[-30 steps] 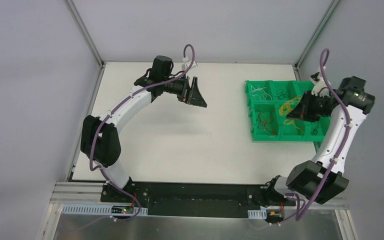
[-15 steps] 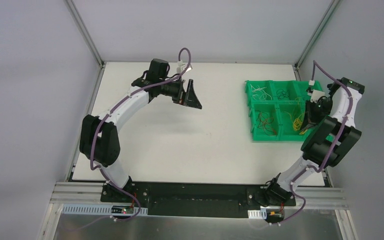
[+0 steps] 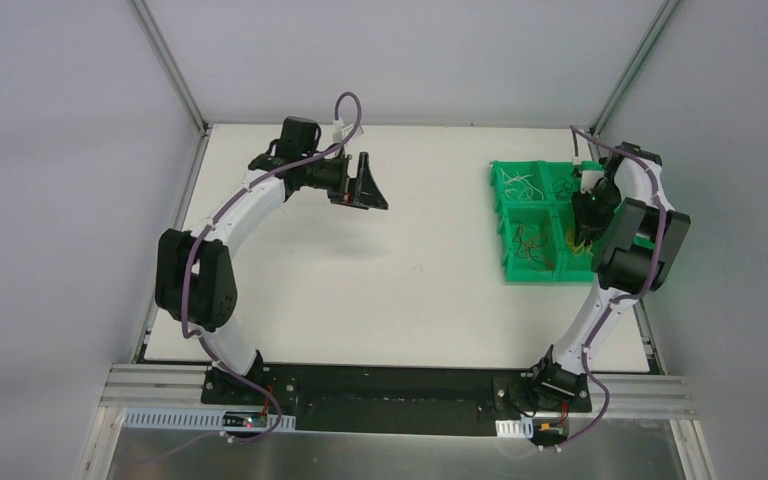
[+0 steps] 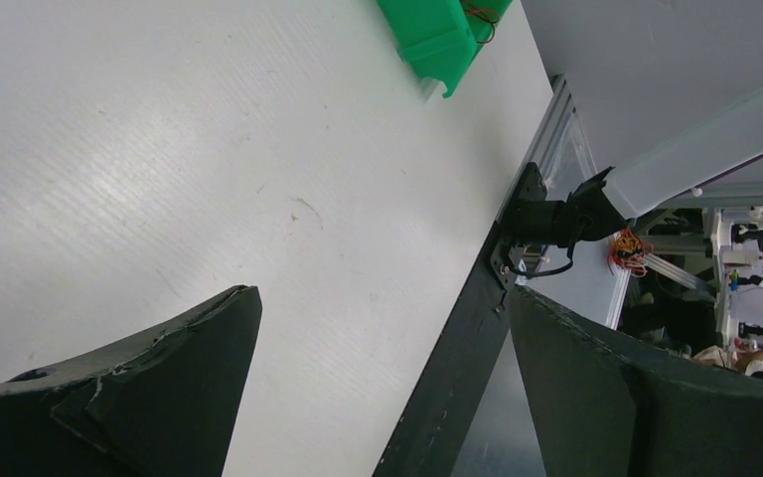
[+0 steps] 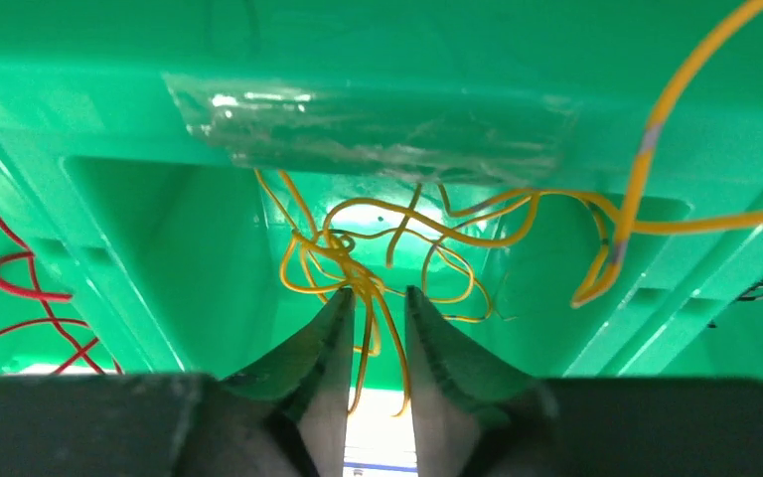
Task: Untangle the cables
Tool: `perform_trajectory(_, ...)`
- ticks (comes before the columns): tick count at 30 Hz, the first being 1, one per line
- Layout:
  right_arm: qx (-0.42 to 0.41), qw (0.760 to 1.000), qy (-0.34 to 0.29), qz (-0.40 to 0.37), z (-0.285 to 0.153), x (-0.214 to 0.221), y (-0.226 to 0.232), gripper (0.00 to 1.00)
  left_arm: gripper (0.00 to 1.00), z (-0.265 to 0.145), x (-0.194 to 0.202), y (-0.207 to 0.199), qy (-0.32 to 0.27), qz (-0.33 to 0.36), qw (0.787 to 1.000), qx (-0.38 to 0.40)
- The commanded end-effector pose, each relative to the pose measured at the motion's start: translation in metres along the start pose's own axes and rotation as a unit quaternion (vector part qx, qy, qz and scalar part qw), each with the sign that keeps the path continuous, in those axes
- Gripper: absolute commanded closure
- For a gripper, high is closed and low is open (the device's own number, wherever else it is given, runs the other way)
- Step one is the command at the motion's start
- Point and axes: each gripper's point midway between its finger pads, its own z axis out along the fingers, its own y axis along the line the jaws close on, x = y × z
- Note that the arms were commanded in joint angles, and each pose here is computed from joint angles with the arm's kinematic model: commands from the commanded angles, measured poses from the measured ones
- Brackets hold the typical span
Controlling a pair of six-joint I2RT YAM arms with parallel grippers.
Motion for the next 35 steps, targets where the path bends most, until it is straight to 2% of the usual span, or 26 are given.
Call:
perform_trajectory(1,0.016,1.0,-0.02,0.012,-0.027,0.005,-0.001,0.67,0.01,-0.018,-0.006,-0.011,-0.014,0.017,1.0,-0.001)
perform_trajectory(6,0.026,0.998,-0.049,0.0,-0.077,0.019,0.008,0.4,0.01,-0.023,-0.001,-0.009,-0.013,0.012,1.0,-0.007)
perform_trajectory(9,0.023,0.996,-0.082,0.001,-0.114,0.021,0.017,0.19,0.01,-0.032,0.003,-0.001,-0.01,-0.012,1.0,-0.023)
perform_trajectory(10,0.015,0.995,-0.098,0.003,-0.128,0.018,0.023,0.04,0.01,-0.036,0.004,0.004,-0.01,-0.023,0.999,-0.032)
perform_trajectory(11,0.006,0.993,-0.117,0.009,-0.141,0.014,0.029,0.01,0.01,-0.042,0.005,0.01,-0.01,-0.035,0.998,-0.041)
perform_trajectory(16,-0.075,0.967,-0.239,0.054,-0.201,-0.032,0.077,0.01,0.01,-0.085,-0.006,0.042,-0.029,-0.08,0.99,-0.116)
perform_trajectory(18,-0.118,0.949,-0.286,0.06,-0.219,-0.053,0.106,0.01,0.01,-0.112,-0.013,0.059,-0.03,-0.088,0.981,-0.173)
perform_trajectory(22,-0.182,0.922,-0.342,0.021,-0.22,-0.083,0.179,0.01,0.01,-0.162,-0.017,0.082,-0.029,-0.075,0.956,-0.281)
perform_trajectory(24,-0.205,0.915,-0.347,0.001,-0.207,-0.085,0.211,0.01,0.01,-0.177,-0.011,0.086,-0.027,-0.063,0.947,-0.314)
perform_trajectory(28,-0.235,0.919,-0.314,-0.036,-0.168,-0.069,0.262,0.01,0.01,-0.186,0.013,0.087,-0.015,-0.065,0.936,-0.346)
perform_trajectory(35,-0.242,0.924,-0.285,-0.073,-0.143,-0.04,0.291,0.01,0.01,-0.193,0.044,0.089,-0.005,-0.081,0.923,-0.375)
